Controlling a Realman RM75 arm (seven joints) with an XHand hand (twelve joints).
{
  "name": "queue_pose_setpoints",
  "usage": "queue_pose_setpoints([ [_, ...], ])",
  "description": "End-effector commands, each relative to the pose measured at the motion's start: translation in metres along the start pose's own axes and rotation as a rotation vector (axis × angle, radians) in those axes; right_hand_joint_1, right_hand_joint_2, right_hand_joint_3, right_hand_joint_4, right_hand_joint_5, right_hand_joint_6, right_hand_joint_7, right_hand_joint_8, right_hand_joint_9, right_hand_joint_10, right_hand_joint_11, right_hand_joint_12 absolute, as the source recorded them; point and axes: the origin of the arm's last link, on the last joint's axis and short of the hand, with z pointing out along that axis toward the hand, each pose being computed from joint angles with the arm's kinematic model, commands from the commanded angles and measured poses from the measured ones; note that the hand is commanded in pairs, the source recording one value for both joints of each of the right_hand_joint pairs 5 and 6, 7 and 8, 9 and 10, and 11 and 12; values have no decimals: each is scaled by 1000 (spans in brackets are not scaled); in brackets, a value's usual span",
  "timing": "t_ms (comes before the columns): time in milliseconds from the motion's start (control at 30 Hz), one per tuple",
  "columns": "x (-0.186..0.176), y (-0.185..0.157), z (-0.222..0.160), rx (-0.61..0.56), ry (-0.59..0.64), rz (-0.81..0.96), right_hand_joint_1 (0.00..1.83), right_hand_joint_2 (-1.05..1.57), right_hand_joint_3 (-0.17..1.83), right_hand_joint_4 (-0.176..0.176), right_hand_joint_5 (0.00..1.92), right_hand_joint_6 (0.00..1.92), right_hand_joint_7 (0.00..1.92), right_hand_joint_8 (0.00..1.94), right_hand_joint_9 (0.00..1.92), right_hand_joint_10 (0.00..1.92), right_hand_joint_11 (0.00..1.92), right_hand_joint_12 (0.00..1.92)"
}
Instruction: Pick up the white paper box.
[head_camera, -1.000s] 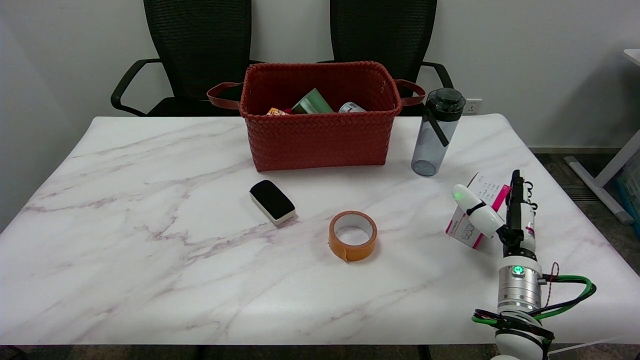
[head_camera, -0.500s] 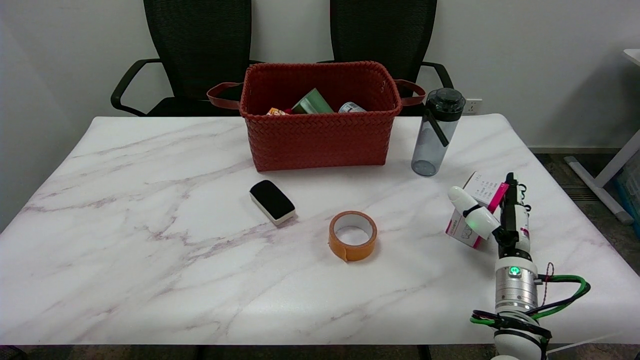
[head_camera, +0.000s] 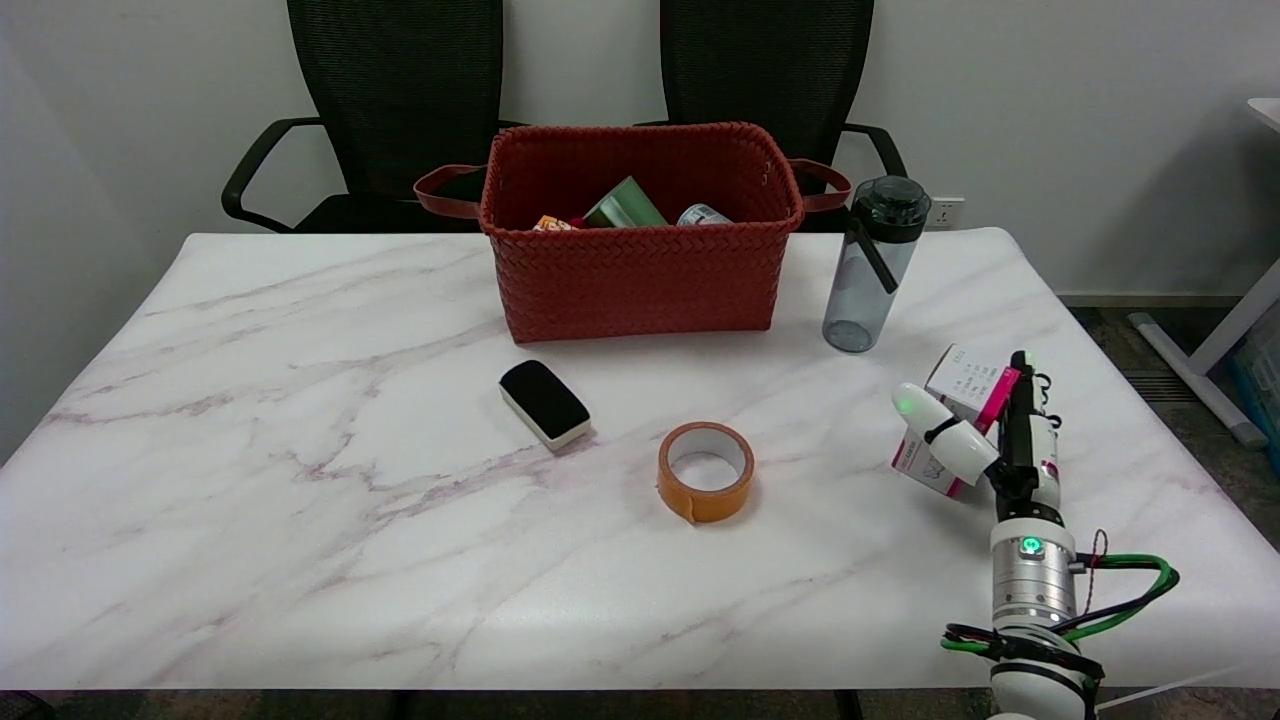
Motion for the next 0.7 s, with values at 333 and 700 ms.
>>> queue_pose_setpoints([
  [333, 0, 10, 2, -10, -24, 0, 1048, 518, -175, 0, 0, 0, 0, 0, 14, 14, 155, 155],
  [700, -6, 11, 11, -13, -58, 25, 1068, 549, -175, 0, 0, 0, 194, 194, 282, 282, 346, 346],
])
